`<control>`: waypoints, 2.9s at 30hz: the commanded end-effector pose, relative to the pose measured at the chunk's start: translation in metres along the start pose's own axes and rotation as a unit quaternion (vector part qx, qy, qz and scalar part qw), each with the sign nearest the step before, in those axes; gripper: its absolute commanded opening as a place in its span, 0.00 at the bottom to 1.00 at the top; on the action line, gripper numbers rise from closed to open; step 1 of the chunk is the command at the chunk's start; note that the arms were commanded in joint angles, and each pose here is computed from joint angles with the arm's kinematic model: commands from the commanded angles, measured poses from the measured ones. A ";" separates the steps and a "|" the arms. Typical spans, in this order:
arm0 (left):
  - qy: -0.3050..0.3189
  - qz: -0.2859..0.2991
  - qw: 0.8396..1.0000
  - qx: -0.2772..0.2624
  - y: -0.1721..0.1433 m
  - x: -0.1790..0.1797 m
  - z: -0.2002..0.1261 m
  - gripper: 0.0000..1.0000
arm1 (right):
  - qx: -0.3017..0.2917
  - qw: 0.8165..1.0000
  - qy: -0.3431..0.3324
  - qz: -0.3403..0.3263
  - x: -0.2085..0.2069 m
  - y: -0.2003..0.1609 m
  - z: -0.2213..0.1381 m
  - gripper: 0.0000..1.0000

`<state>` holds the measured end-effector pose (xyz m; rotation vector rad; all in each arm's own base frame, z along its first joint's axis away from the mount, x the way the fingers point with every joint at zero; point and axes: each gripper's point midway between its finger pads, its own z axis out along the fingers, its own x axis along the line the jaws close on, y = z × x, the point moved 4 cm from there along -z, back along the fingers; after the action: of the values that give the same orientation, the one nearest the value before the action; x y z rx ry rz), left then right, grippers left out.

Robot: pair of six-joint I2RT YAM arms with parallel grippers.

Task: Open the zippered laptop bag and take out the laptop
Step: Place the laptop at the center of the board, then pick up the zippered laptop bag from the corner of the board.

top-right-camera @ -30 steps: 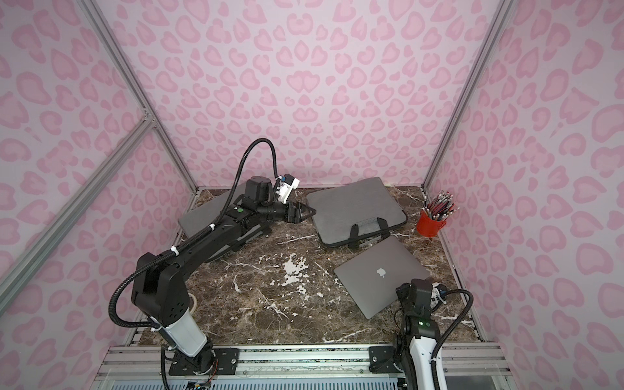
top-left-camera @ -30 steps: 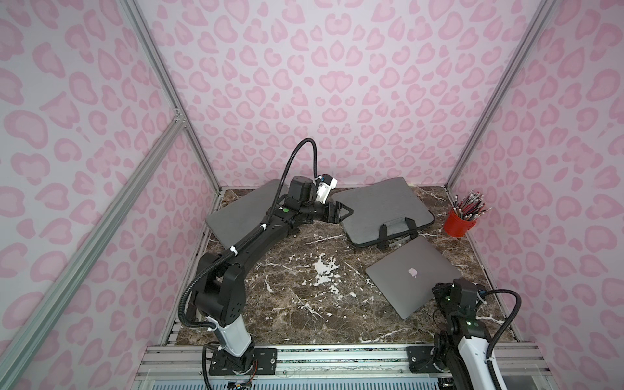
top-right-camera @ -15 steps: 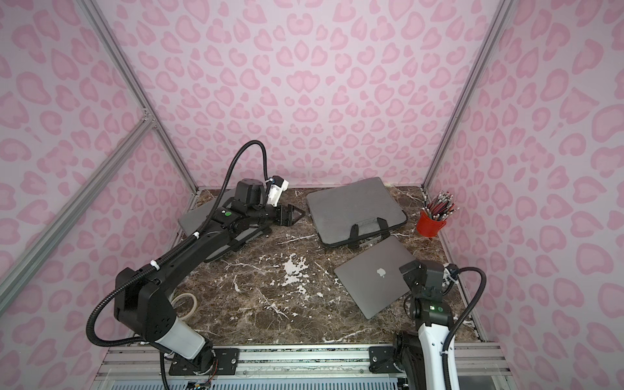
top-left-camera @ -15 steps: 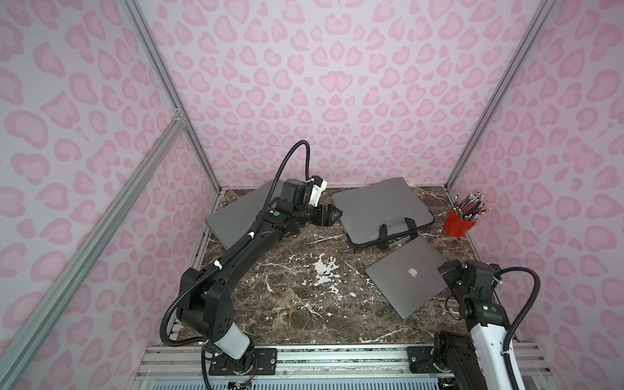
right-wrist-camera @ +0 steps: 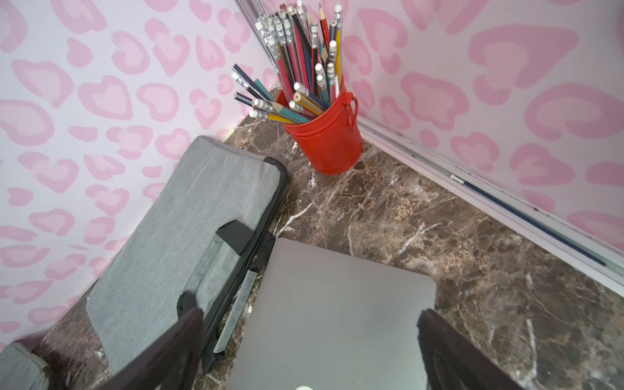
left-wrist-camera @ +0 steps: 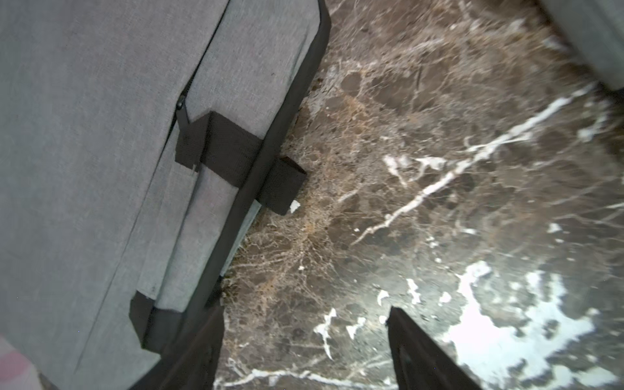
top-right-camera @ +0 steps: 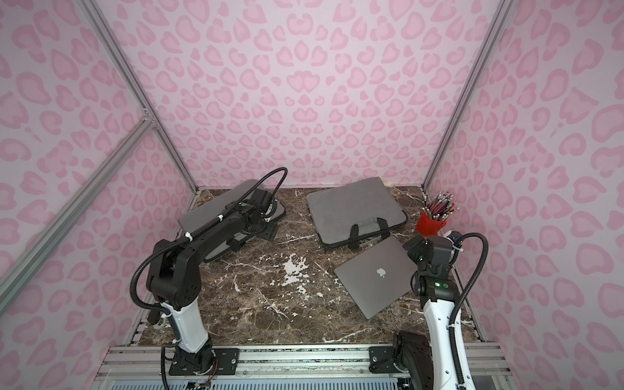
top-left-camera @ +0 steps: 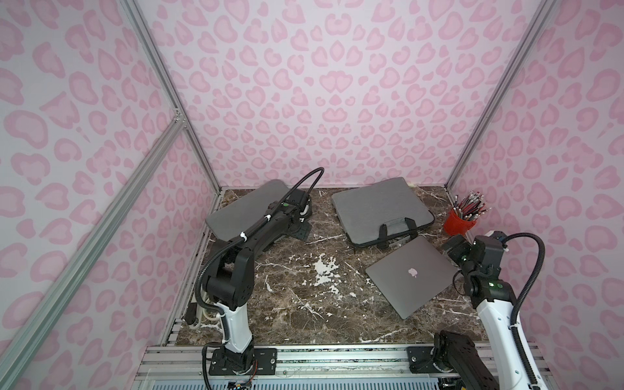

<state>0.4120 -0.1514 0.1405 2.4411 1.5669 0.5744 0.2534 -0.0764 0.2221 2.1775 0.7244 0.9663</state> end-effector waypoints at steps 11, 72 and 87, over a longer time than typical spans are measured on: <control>0.109 0.084 0.988 0.063 0.024 0.024 0.066 0.84 | -0.027 0.999 0.028 0.019 0.005 0.002 0.005 0.99; -0.204 0.132 0.923 -0.298 -0.049 -0.091 -0.156 0.01 | 0.176 0.833 0.522 -0.039 0.214 -0.121 -0.012 0.58; -0.207 0.184 0.900 -0.337 -0.076 -0.081 -0.198 0.01 | 0.145 0.847 0.507 -0.058 0.212 -0.103 -0.029 0.58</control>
<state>0.2336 -0.1964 0.2538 2.1764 0.6727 0.4552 0.3297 0.1482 0.2538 1.6846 1.5347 2.1084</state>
